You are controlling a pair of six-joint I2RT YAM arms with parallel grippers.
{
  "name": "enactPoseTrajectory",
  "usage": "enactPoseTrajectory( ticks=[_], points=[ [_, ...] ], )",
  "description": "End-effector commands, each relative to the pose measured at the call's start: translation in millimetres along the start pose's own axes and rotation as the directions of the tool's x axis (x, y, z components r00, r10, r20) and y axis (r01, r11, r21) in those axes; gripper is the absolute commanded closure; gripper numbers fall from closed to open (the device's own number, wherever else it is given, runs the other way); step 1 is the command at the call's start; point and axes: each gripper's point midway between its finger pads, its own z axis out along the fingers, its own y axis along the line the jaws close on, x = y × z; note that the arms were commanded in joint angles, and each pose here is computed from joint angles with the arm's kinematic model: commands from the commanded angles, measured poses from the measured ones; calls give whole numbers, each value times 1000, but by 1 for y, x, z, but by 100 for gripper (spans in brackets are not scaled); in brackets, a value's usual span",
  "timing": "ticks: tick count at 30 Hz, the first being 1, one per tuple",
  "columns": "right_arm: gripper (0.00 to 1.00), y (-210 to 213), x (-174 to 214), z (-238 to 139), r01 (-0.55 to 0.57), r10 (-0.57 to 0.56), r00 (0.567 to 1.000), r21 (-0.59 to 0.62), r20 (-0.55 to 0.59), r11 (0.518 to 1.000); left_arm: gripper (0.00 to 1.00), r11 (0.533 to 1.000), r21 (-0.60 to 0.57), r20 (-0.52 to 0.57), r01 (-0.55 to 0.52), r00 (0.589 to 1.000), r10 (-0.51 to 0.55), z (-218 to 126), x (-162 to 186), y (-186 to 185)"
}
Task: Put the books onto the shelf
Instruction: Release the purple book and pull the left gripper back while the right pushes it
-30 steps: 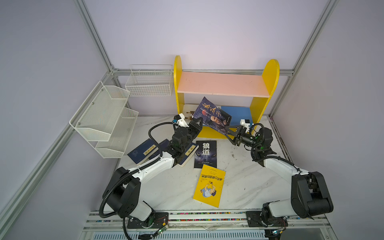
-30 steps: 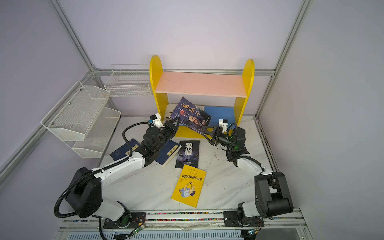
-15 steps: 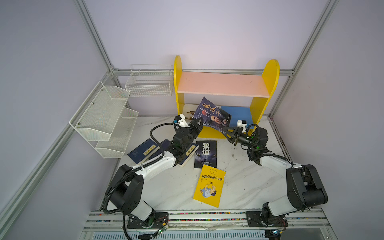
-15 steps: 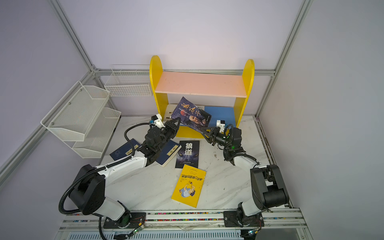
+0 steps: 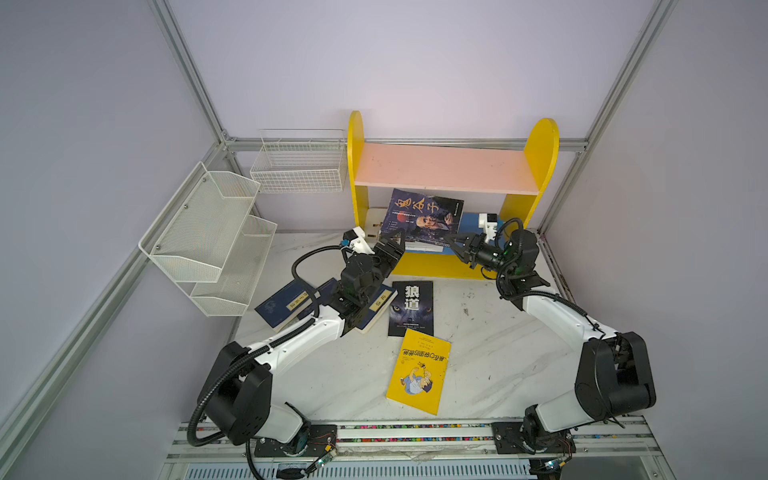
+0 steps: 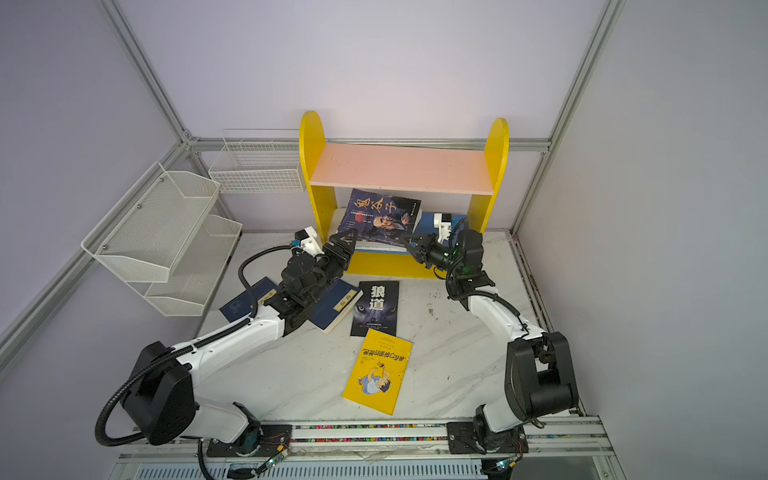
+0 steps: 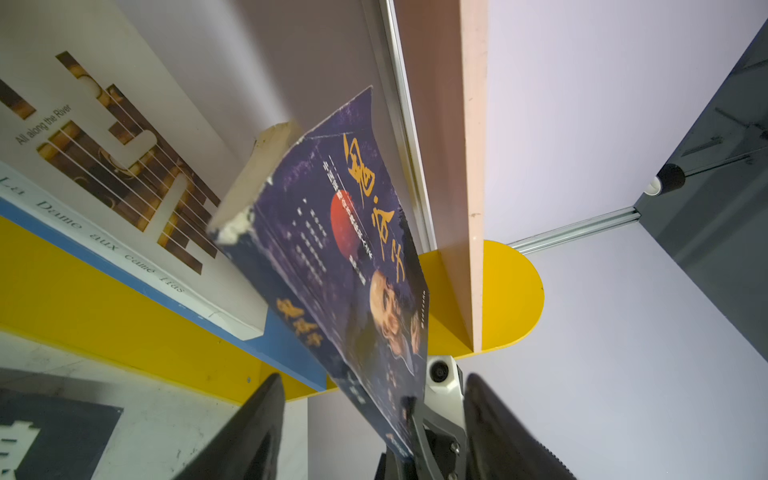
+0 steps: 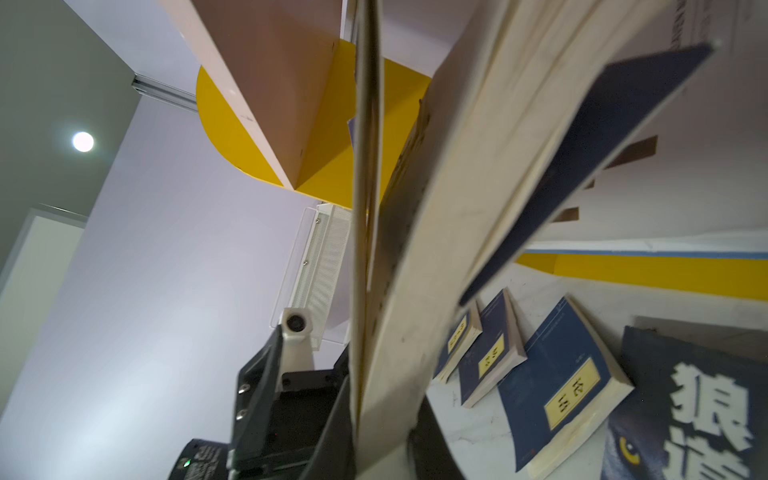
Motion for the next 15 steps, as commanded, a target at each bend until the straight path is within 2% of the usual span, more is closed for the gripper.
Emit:
enactPoseTrajectory(
  ticks=[1, 5, 8, 15],
  points=[
    [87, 5, -11, 2, 140, -140, 990, 33, 16, 990, 0, 989, -82, 74, -126, 988, 132, -30, -40, -11],
    [86, 2, -14, 14, 178, -177, 984, 14, -20, 984, 0, 955, -233, 124, -185, 968, 218, -71, -74, 10],
    [87, -8, -16, 26, 208, -206, 977, 22, -63, 978, 1, 927, -322, 167, -191, 953, 254, -108, -93, 28],
    [87, -18, -28, 49, 222, -221, 971, -1, -95, 975, 0, 905, -406, 270, -130, 928, 255, -171, -111, 62]
  ],
)
